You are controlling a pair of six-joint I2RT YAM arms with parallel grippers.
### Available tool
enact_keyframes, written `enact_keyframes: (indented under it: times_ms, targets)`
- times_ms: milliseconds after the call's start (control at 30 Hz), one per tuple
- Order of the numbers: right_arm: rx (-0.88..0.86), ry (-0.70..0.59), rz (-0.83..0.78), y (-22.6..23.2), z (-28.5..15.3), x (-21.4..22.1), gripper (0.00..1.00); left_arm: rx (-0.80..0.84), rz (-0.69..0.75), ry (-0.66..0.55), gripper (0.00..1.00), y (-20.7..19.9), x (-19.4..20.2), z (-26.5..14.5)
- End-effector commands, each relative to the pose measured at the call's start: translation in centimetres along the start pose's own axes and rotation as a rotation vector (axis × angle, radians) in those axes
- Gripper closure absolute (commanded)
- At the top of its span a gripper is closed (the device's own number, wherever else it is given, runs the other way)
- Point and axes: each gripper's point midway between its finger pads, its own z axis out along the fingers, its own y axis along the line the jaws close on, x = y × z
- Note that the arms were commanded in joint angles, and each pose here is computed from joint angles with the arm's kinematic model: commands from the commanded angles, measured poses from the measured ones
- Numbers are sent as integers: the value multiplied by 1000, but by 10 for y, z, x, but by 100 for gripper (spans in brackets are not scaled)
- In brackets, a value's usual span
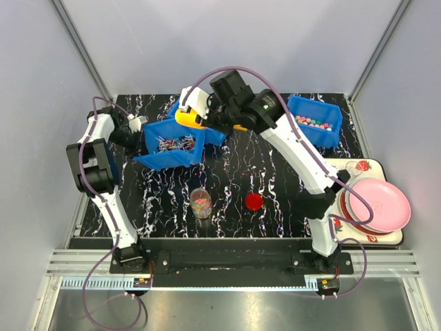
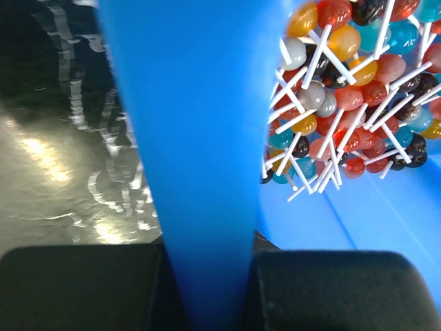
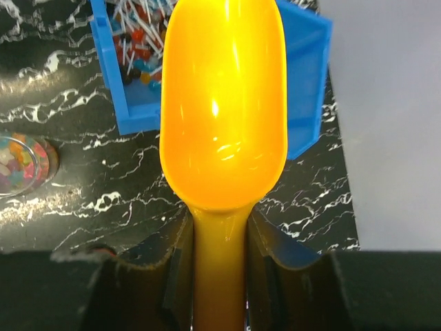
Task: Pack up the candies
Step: Pick up the storage box at the center of the board, then scoop the fake candies from the storage box.
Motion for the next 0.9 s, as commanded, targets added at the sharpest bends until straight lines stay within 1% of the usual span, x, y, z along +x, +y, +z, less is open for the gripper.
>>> enact_keyframes:
  times_ms: [0,167,267,433,600,767,867]
  targets:
    - [-19,102,-30,3,18,23,100,-147,69,-146,100,-8,-22,-34]
    - [-83,227,-82,21,40,49,100,-306,75,-176,100,0,-23,-40]
    - [-120,298,-117,33,52,64,100,-359,86,-180,100,0,-21,-34]
    - [-151,391,-167,44,75,84,100,-380,109,-183,100,-13,-20,-27]
    - [-153,456,-227,45,88,96,100,-437,114,-201,100,-15,-22,-27]
    - [-175,548,-287,50,108,119,100,-448,121,-209,100,-19,-24,-26]
    - [-172,582,-324,50,120,127,100,-451,130,-219,100,-23,-26,-26]
